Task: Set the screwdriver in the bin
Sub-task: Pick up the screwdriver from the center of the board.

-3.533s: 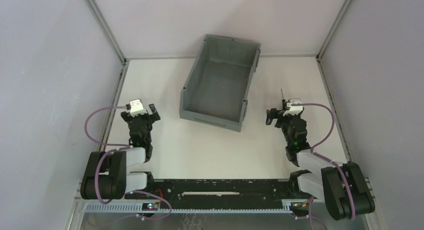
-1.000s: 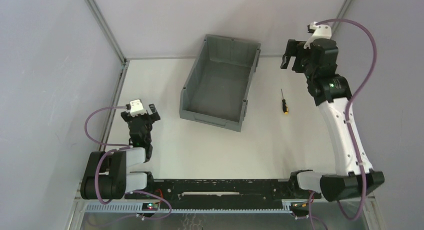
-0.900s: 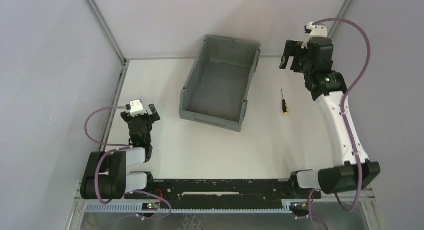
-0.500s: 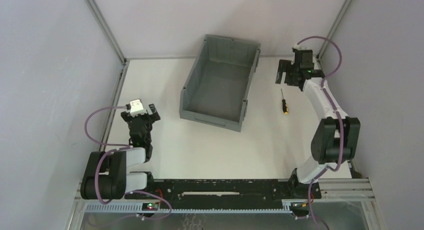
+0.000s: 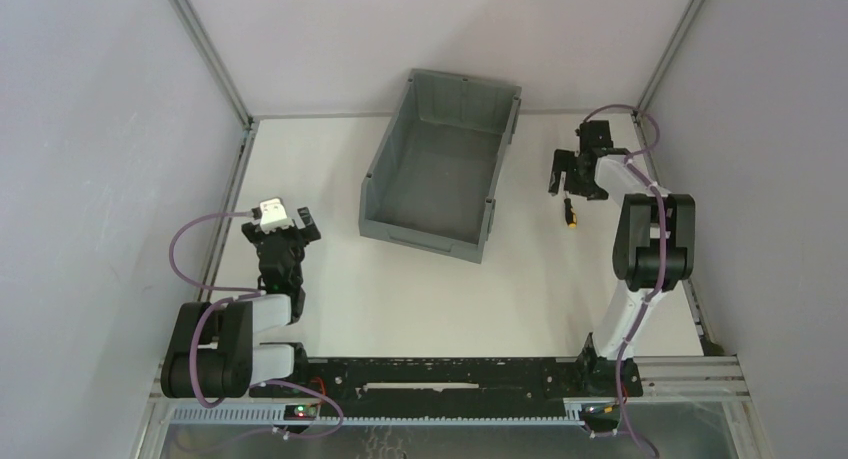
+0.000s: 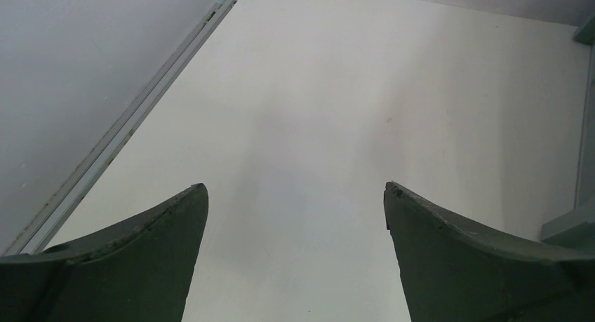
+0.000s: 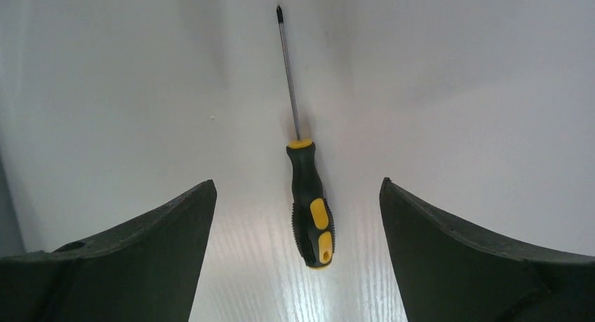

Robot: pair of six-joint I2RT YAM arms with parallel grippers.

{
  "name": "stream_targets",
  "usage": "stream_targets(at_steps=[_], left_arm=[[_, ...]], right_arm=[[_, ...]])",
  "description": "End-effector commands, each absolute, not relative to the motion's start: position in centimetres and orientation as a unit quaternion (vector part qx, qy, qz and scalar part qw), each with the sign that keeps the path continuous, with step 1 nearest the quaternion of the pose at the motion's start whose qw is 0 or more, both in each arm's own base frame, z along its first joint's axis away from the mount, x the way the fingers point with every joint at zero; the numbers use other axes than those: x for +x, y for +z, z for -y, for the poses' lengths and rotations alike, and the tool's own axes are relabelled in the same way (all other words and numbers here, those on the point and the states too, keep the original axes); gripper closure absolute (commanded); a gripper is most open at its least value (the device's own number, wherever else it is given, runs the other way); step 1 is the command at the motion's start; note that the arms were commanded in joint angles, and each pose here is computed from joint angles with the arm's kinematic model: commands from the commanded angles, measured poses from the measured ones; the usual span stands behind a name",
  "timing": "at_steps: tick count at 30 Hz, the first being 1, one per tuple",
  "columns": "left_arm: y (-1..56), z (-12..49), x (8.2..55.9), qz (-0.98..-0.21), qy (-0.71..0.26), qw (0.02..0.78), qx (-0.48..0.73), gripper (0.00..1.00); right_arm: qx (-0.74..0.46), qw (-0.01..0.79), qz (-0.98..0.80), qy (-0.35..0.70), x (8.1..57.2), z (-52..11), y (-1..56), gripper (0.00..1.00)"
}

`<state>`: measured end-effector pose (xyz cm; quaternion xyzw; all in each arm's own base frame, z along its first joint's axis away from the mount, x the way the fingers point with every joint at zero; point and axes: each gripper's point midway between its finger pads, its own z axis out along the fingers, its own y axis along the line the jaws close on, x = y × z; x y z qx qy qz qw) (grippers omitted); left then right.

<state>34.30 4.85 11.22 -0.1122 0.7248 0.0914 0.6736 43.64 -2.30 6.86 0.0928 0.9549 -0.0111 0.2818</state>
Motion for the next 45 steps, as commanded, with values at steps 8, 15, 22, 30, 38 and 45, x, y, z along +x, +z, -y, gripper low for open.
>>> stream_targets(at_steps=[8,15,22,30,38,45], left_arm=[[13.6,-5.0,35.2,-0.701,0.098,0.698,-0.109,0.00],[13.5,-5.0,35.2,-0.701,0.098,0.698,-0.109,0.00],[13.6,-5.0,35.2,-0.701,0.098,0.698,-0.109,0.00],[13.5,-5.0,35.2,-0.701,0.098,0.697,-0.109,0.00],[13.6,-5.0,35.2,-0.701,0.099,0.698,-0.110,0.00],[13.5,-5.0,35.2,-0.701,0.098,0.697,-0.109,0.00]], right_arm=[[0.094,0.239,-0.966,-0.018,42.9,2.7,2.6,0.40],[0.095,0.230,-0.968,-0.027,42.6,3.0,2.2,0.74],[0.095,0.244,-0.965,-0.025,42.7,2.9,3.6,0.86],[0.105,0.303,-0.947,-0.020,42.7,2.9,10.5,0.85],[0.105,0.351,-0.931,0.001,42.2,2.1,19.2,0.86],[0.082,0.416,-0.906,-0.002,40.9,1.1,28.1,0.86]])
